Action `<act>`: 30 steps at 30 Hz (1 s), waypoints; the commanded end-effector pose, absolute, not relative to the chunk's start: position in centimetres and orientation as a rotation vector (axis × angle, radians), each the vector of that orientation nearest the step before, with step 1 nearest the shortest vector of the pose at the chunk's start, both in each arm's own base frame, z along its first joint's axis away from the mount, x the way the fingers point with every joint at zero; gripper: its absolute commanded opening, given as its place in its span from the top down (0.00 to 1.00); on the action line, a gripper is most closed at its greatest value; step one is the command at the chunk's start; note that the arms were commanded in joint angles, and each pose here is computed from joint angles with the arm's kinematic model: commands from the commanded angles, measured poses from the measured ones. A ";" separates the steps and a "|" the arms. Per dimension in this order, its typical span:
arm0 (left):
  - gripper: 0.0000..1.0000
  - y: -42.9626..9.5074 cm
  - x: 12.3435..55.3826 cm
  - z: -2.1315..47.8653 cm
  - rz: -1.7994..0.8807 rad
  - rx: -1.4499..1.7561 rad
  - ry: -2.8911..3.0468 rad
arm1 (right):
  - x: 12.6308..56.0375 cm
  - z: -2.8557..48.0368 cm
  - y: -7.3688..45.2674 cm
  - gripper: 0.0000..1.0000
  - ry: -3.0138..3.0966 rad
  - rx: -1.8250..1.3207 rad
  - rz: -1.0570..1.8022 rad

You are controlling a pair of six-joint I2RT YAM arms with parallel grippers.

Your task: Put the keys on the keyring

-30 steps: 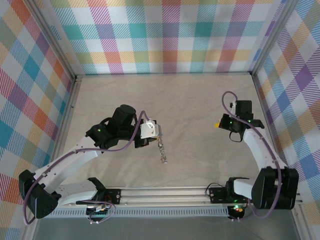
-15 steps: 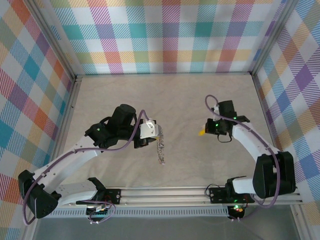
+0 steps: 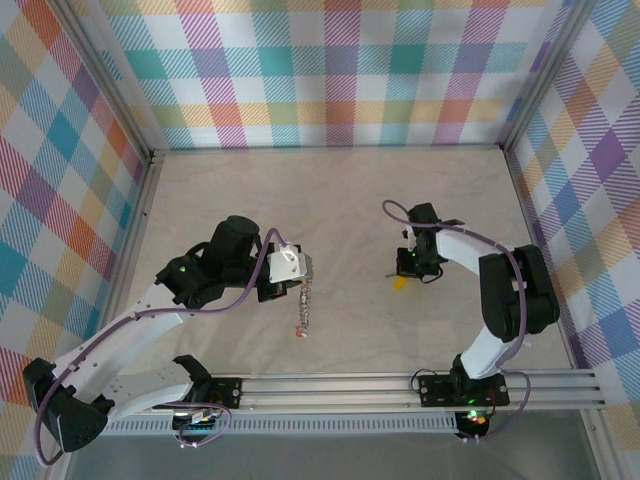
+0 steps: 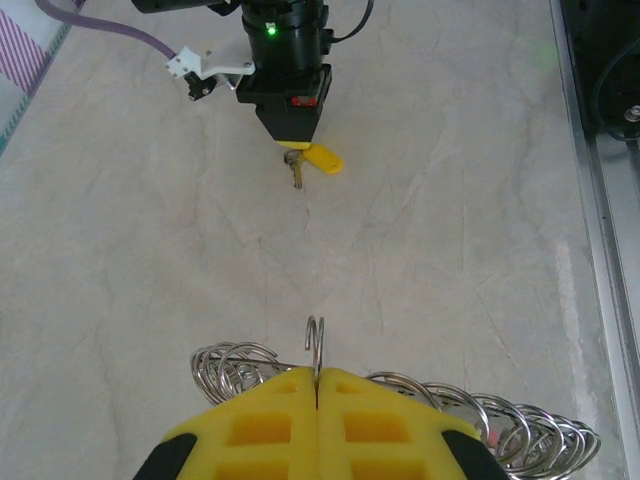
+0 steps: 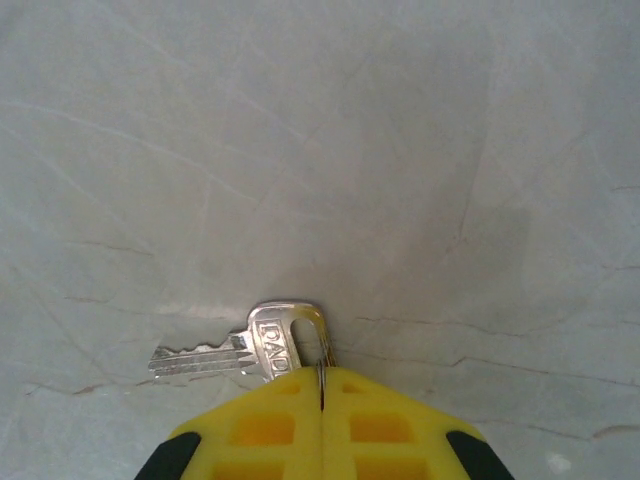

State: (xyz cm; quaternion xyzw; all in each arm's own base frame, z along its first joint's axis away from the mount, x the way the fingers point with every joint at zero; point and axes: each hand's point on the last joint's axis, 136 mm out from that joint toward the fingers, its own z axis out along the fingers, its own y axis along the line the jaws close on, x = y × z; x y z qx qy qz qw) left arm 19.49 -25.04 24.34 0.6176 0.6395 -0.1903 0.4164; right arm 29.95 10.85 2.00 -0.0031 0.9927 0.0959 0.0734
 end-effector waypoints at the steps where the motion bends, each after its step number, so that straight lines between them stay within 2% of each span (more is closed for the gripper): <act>1: 1.00 -24.8 19.7 24.8 -0.482 1.534 1.608 | 30.4 2.4 11.2 0.87 2.975 -0.036 0.289; 3: 1.00 -24.7 19.8 24.7 -0.477 1.531 1.611 | 30.3 2.6 11.2 0.81 2.968 -0.036 0.294; 9: 1.00 -25.0 19.8 24.4 -0.500 1.533 1.621 | 29.8 3.2 10.7 0.75 2.974 -0.042 0.261; 21: 1.00 -25.1 20.0 24.2 -0.502 1.526 1.634 | 29.1 3.1 11.0 0.85 3.005 -0.107 0.291; 30: 1.00 -25.3 20.2 24.3 -0.510 1.520 1.638 | 30.0 3.2 11.0 0.79 2.984 -0.144 0.270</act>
